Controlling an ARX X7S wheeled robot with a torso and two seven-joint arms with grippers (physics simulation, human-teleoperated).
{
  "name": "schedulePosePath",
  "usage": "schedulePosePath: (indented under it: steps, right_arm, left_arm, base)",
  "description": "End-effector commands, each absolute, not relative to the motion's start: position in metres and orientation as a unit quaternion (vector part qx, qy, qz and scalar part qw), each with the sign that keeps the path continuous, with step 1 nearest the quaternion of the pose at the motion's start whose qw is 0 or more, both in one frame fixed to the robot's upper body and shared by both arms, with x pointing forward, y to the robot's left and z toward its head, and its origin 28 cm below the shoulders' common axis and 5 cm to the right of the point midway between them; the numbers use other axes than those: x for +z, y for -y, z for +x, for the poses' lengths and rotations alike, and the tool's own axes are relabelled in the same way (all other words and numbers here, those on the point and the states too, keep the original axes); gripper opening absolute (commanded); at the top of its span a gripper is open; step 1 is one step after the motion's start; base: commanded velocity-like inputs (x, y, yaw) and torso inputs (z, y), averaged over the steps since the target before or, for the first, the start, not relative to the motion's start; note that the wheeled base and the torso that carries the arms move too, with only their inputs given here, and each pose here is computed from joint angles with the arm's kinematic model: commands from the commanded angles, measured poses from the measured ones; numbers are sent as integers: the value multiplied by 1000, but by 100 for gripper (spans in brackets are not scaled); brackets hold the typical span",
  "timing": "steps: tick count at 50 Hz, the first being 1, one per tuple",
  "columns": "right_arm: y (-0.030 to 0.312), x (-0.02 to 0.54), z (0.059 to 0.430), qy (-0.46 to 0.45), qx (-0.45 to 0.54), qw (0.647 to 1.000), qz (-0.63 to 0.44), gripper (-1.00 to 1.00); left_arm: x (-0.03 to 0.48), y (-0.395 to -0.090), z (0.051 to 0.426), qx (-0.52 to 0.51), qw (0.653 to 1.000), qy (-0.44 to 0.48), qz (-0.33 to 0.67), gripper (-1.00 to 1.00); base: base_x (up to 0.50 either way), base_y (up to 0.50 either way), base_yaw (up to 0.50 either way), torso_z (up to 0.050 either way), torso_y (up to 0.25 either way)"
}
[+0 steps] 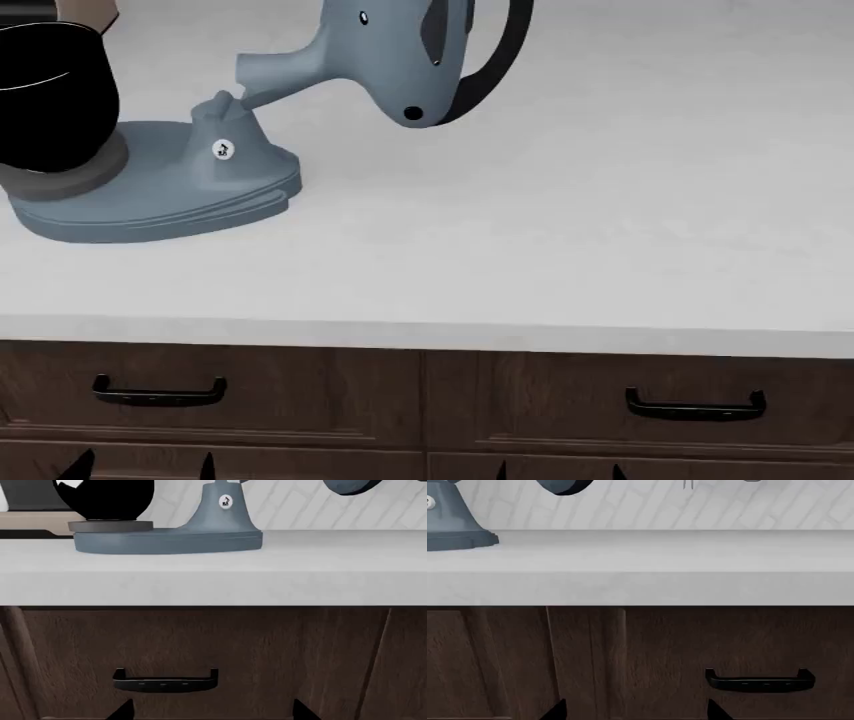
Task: Close the stand mixer head.
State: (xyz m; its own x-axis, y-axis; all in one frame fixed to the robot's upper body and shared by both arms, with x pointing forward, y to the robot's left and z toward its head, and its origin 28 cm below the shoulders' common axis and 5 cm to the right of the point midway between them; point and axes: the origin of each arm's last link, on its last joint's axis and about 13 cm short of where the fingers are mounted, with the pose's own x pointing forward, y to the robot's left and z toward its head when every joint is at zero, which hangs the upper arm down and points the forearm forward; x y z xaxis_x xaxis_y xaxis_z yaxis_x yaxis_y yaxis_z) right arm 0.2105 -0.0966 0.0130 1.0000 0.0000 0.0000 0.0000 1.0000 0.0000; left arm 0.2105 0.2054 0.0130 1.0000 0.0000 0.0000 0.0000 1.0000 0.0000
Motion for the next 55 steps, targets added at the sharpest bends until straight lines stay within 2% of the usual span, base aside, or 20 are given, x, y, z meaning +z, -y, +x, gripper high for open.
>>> schedulePosePath:
  steps: [1,9,15,16,17,18,19,32,36,46,55]
  right_arm:
    - [96,13,209,0,0,1000,0,100]
    - [97,16,208,18,5,1000,13,100]
    - [98,16,208,18,3,1000,18,100]
    - [119,-36,160,-75,-148,984,63,100]
    - [89,-10,165,-17,-6,999,30,100]
    - [89,3,169,13,-4,999,31,100]
    - [89,1,170,11,-4,999,31,100]
    - [87,2,172,2,22,999,41,100]
    - [85,33,178,8,59,997,44,100]
    - [93,125,188,100,83,990,61,100]
    - [101,141,190,110,87,988,61,100]
  left_arm:
    - [14,-205,209,0,1000,1,0,100]
    - [16,-208,208,-2,1000,14,-7,100]
    - [17,-208,204,-27,999,30,-9,100]
    - [-13,-180,198,-12,997,0,79,100]
    - [-8,-203,180,-12,998,-53,33,100]
    - [21,-200,185,-16,1000,5,12,100]
    - [24,-200,185,-16,1000,14,14,100]
    - [24,-201,186,-8,1000,26,5,100]
    - [41,-203,189,-6,999,53,-10,100]
    - [143,-203,191,20,984,169,51,100]
    - [168,-209,189,33,977,199,66,100]
  base:
    - [0,0,0,0,0]
    - [0,0,0,0,0]
    - [0,0,0,46,0]
    - [0,0,0,0,0]
    - [0,0,0,0,0]
    - [0,0,0,0,0]
    - [0,0,0,-18,0]
    - [0,0,0,-12,0]
    - [0,0,0,44,0]
    - [0,0,0,50,0]
    - [0,0,0,50,0]
